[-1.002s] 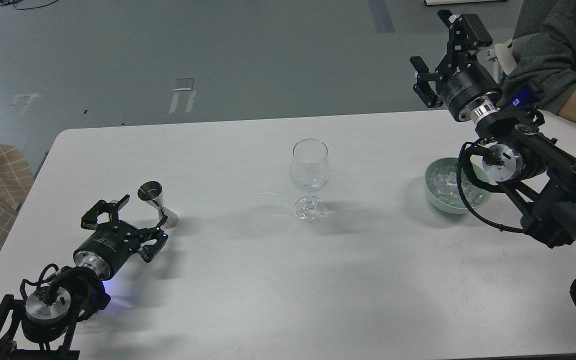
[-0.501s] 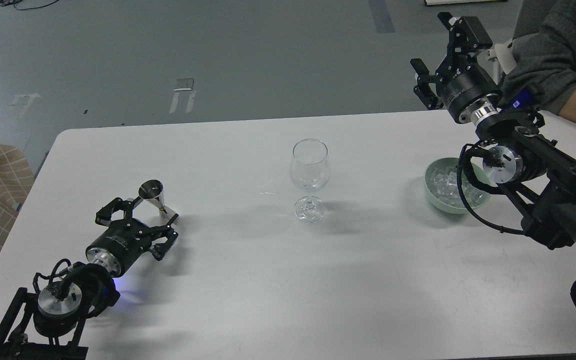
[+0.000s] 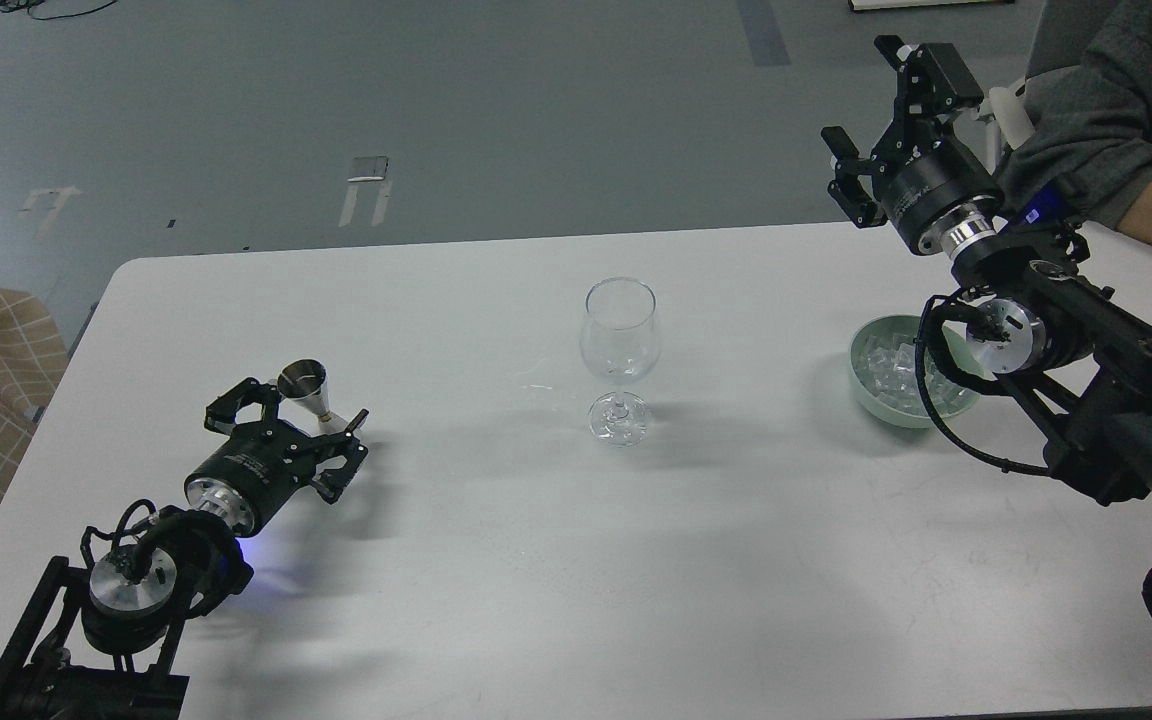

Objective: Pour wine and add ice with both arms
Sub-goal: 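Lift the jigger with the left gripper and carry it toward the glass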

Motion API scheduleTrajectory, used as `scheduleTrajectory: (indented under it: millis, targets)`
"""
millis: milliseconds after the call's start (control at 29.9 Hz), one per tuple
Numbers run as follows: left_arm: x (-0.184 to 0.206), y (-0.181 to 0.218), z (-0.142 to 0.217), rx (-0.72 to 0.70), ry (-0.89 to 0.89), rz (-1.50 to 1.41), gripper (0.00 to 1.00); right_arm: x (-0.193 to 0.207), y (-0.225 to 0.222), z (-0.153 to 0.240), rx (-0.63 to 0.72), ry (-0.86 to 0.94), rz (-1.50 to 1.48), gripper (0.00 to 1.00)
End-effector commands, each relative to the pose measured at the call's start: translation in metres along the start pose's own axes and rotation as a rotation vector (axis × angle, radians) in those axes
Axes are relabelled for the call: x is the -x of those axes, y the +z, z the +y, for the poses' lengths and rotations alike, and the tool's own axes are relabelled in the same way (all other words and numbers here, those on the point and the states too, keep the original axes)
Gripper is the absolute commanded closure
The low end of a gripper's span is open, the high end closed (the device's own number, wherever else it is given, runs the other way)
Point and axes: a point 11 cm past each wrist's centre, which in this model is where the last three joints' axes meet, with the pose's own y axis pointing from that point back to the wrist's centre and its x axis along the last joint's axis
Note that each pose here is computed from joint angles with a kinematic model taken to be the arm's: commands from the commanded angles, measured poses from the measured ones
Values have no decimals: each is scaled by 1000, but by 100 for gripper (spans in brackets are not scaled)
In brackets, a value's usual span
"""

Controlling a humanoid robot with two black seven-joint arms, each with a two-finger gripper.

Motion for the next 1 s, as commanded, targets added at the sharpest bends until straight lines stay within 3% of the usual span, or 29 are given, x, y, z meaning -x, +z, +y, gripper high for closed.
scheduleTrajectory:
  millis: [0, 368, 769, 969]
  targets:
    - [0, 0, 0, 0, -1, -1, 43, 1, 0, 0, 1, -3, 3, 0]
    - [7, -3, -5, -13, -19, -15, 80, 1, 0, 0, 3, -4, 3, 0]
    - [13, -10, -9, -21, -37, -4, 93, -1, 0, 1, 4, -1, 6, 0]
    - [38, -9, -20, -28, -84, -6, 97, -1, 0, 1, 4, -1, 6, 0]
